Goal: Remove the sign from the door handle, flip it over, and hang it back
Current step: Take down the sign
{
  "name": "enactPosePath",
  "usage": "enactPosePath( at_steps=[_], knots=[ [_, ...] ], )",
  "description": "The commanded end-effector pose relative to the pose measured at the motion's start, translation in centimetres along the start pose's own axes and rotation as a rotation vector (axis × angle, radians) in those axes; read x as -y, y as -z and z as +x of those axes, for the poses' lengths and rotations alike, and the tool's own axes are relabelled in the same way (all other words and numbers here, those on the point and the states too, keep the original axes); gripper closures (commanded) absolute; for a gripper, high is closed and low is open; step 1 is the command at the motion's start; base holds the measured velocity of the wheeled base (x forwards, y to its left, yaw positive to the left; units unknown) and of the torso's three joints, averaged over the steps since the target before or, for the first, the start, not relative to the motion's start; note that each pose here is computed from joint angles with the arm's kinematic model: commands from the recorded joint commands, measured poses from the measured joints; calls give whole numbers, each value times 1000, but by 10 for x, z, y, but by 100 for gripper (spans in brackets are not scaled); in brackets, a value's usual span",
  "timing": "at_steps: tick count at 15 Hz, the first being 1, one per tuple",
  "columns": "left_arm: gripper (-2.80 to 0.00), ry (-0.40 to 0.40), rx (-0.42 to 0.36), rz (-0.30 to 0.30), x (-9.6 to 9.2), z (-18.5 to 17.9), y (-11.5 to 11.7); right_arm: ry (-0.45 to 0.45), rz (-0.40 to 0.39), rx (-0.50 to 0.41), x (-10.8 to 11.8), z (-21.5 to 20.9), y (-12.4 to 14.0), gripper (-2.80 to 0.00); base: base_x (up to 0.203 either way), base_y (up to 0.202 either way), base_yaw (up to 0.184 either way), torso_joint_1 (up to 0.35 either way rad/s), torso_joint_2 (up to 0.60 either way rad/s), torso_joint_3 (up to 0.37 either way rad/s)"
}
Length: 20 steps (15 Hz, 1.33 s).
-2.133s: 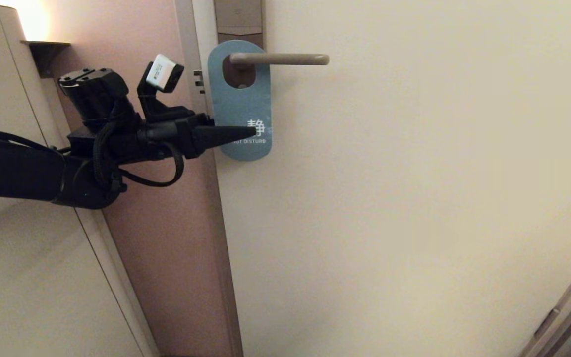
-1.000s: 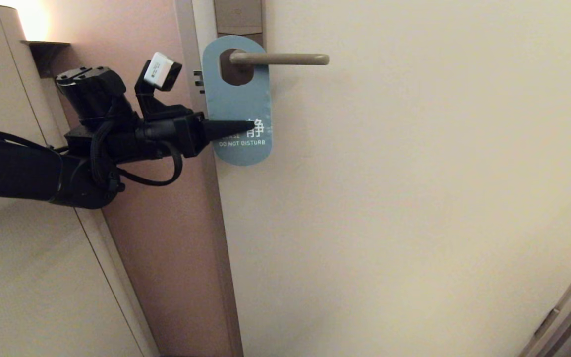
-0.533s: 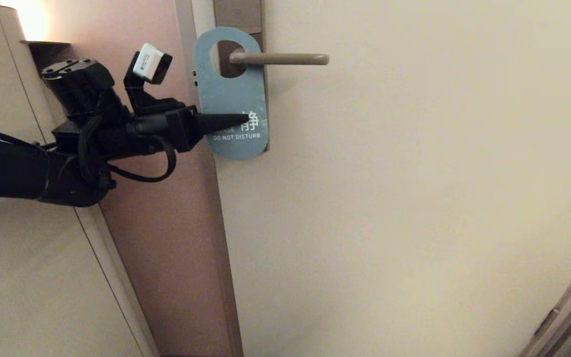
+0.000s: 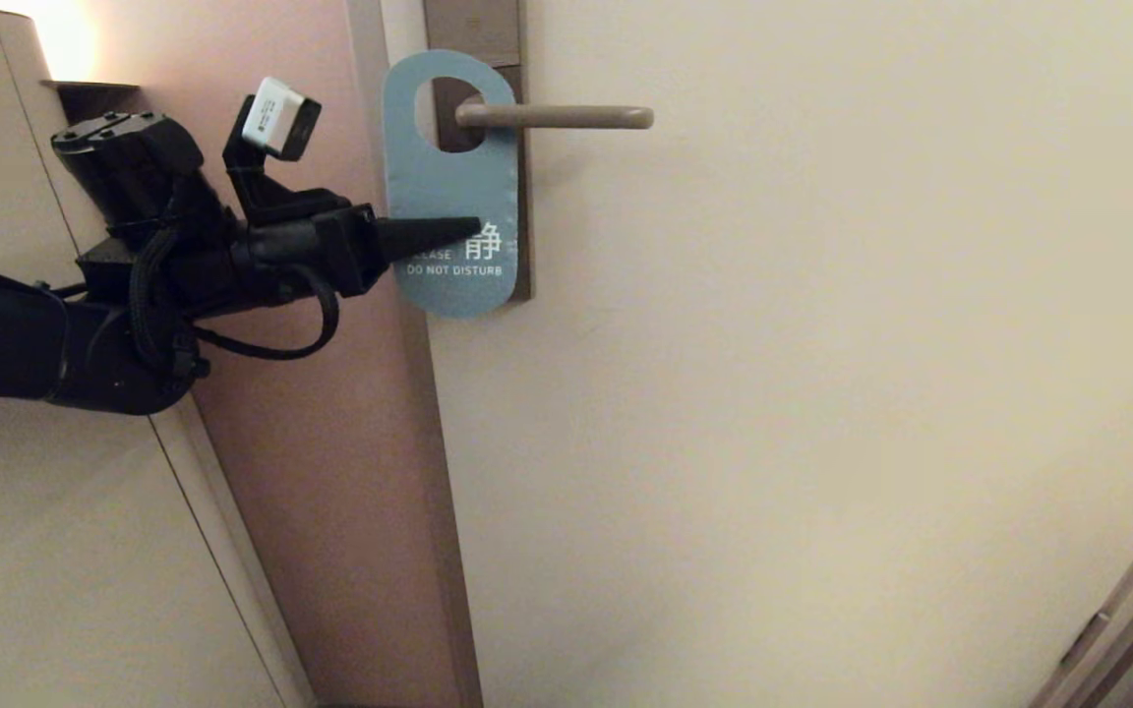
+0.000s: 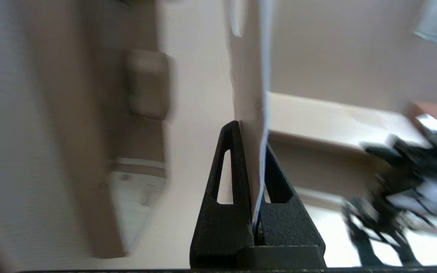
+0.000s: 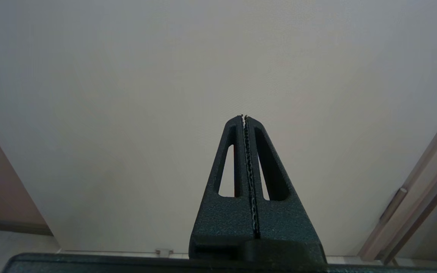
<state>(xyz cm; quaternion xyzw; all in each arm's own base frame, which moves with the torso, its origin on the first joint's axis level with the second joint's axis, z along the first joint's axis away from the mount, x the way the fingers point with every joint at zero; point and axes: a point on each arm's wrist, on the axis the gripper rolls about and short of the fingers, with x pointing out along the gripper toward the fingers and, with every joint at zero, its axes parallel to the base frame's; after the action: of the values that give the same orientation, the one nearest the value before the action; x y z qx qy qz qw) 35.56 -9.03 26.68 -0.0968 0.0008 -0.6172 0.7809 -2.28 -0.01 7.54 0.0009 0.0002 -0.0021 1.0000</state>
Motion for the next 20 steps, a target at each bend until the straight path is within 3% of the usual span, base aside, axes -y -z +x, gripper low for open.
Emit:
enactPosePath(
  at_steps=[1, 6, 8, 11, 14, 18, 20],
  knots=[
    [0, -37, 23, 9, 3, 1, -3, 0, 0, 0, 0, 0, 0, 0, 0, 0, 0, 0, 0, 0],
    [0, -221, 90, 86, 10, 15, -3, 0, 0, 0, 0, 0, 0, 0, 0, 0, 0, 0, 0, 0],
    [0, -302, 71, 100, 18, 20, -1, 0, 0, 0, 0, 0, 0, 0, 0, 0, 0, 0, 0, 0],
    [0, -312, 43, 85, 35, 22, -3, 0, 0, 0, 0, 0, 0, 0, 0, 0, 0, 0, 0, 0],
    [0, -378, 45, 62, 50, 25, 5, 0, 0, 0, 0, 0, 0, 0, 0, 0, 0, 0, 0, 0],
    [0, -367, 47, 58, 60, 38, 7, 0, 0, 0, 0, 0, 0, 0, 0, 0, 0, 0, 0, 0],
    [0, -423, 61, 53, 67, 47, 9, 0, 0, 0, 0, 0, 0, 0, 0, 0, 0, 0, 0, 0]
  ],
)
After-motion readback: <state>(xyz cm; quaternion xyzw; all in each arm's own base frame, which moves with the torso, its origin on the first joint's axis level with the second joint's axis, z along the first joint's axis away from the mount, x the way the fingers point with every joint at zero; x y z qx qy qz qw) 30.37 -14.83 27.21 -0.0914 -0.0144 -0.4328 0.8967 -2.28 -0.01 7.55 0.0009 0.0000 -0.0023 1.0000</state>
